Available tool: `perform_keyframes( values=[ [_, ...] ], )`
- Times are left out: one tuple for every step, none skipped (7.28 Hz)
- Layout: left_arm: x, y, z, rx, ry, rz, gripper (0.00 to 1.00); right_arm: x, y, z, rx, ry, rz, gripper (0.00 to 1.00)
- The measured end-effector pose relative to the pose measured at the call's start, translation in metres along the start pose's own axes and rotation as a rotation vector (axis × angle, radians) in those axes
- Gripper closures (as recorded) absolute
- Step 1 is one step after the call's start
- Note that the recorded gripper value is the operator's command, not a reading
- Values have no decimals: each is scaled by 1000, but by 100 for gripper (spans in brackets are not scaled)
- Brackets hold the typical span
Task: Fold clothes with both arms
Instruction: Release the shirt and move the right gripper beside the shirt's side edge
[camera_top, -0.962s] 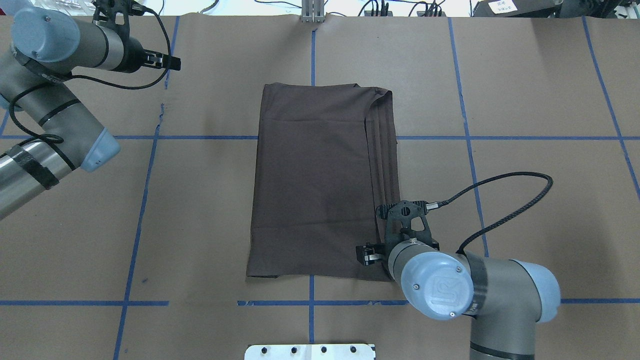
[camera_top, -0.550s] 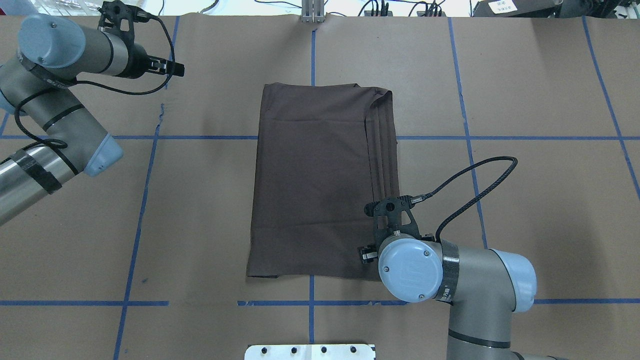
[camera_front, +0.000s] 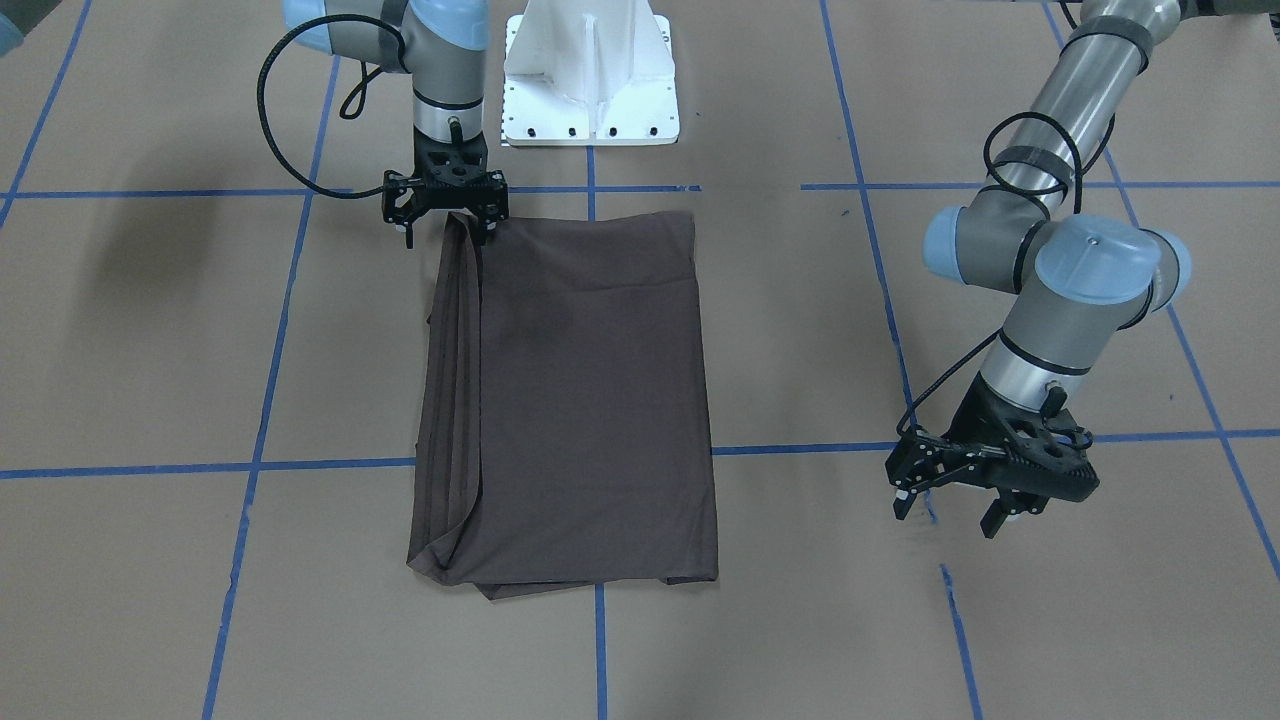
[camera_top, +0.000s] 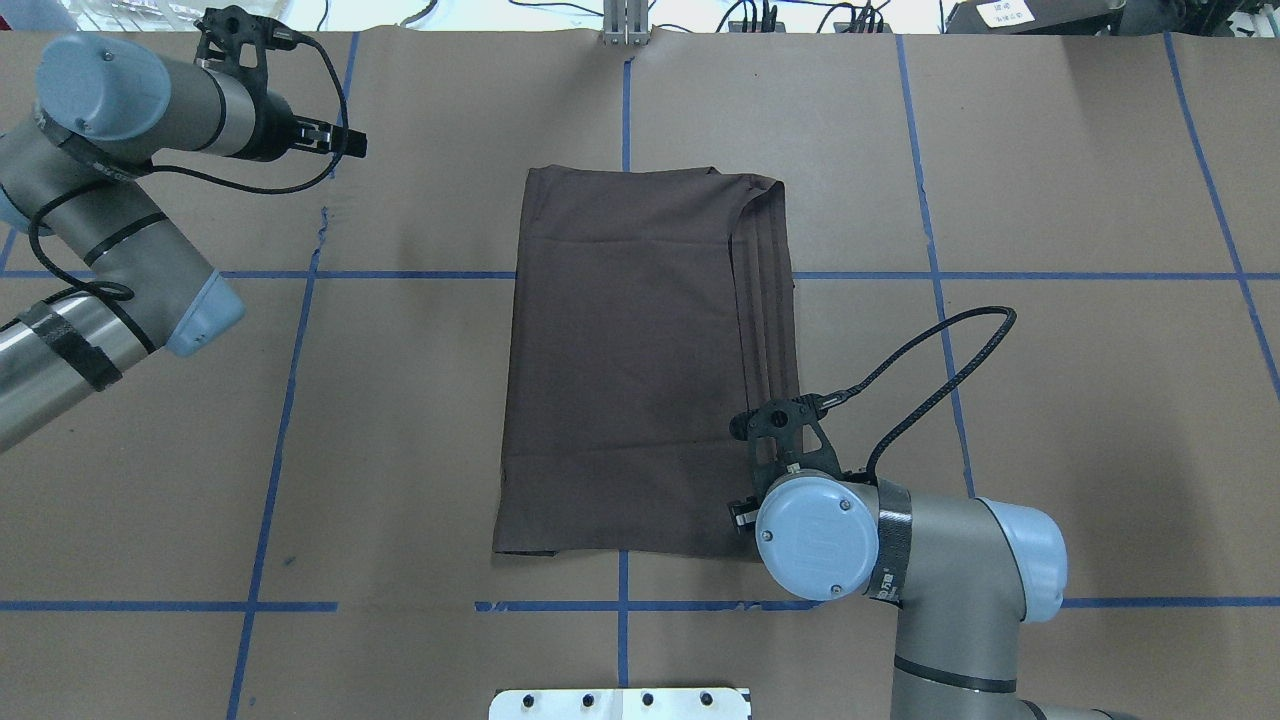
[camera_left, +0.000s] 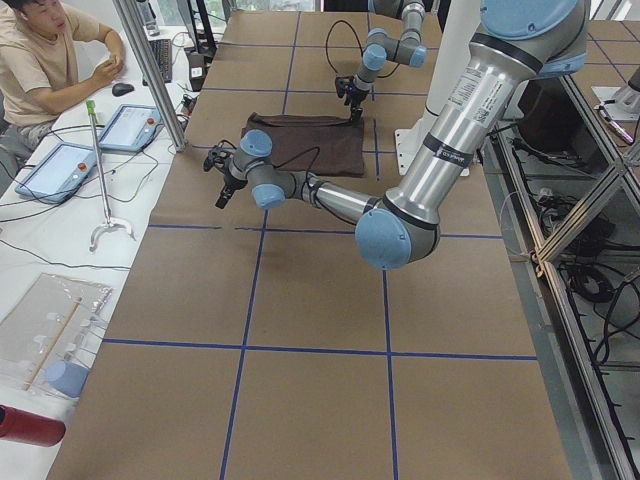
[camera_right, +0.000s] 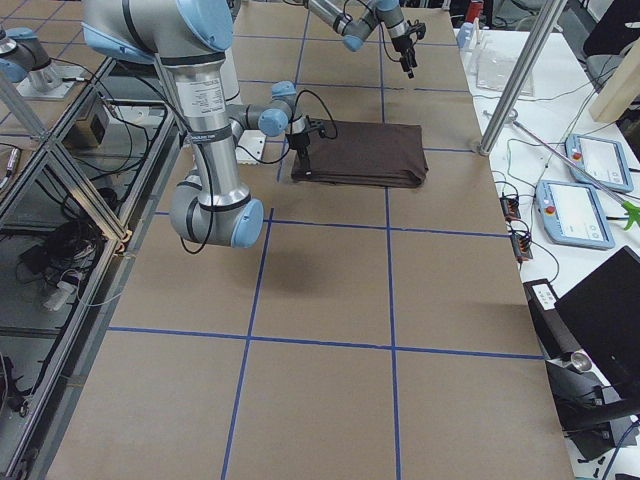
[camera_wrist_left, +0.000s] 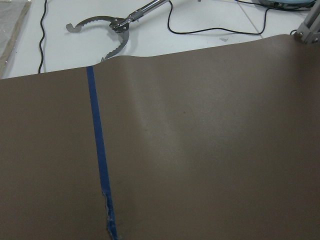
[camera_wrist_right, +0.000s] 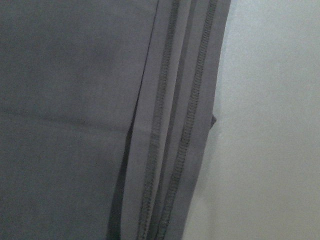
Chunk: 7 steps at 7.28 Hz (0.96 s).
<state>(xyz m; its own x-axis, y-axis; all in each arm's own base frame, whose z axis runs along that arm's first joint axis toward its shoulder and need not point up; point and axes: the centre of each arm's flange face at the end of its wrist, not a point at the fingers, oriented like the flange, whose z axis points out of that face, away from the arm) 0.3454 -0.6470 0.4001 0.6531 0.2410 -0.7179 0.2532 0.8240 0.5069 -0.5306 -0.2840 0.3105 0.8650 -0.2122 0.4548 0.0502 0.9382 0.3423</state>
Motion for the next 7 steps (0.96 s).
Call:
perform_keyframes(
  values=[
    [-1,1,0,-1,-1,0,0,5,-3,2,-1,17,-26,0],
    [-1,1,0,-1,-1,1,0,9,-4,4,-4,27,-36,0],
    [-1,1,0,-1,-2,1,0,15,-2,9,-10,40,-42,0],
    [-1,1,0,-1,-2,2,0,28,3,18,-20,63,-46,0],
    [-1,1,0,-1,-1,2,0,43,5,28,-29,89,-45,0],
    [-1,1,0,-1,-1,2,0,59,2,34,-37,108,-49,0],
    [0,1,0,-1,0,3,0,75,-7,36,-45,117,-56,0]
  ],
)
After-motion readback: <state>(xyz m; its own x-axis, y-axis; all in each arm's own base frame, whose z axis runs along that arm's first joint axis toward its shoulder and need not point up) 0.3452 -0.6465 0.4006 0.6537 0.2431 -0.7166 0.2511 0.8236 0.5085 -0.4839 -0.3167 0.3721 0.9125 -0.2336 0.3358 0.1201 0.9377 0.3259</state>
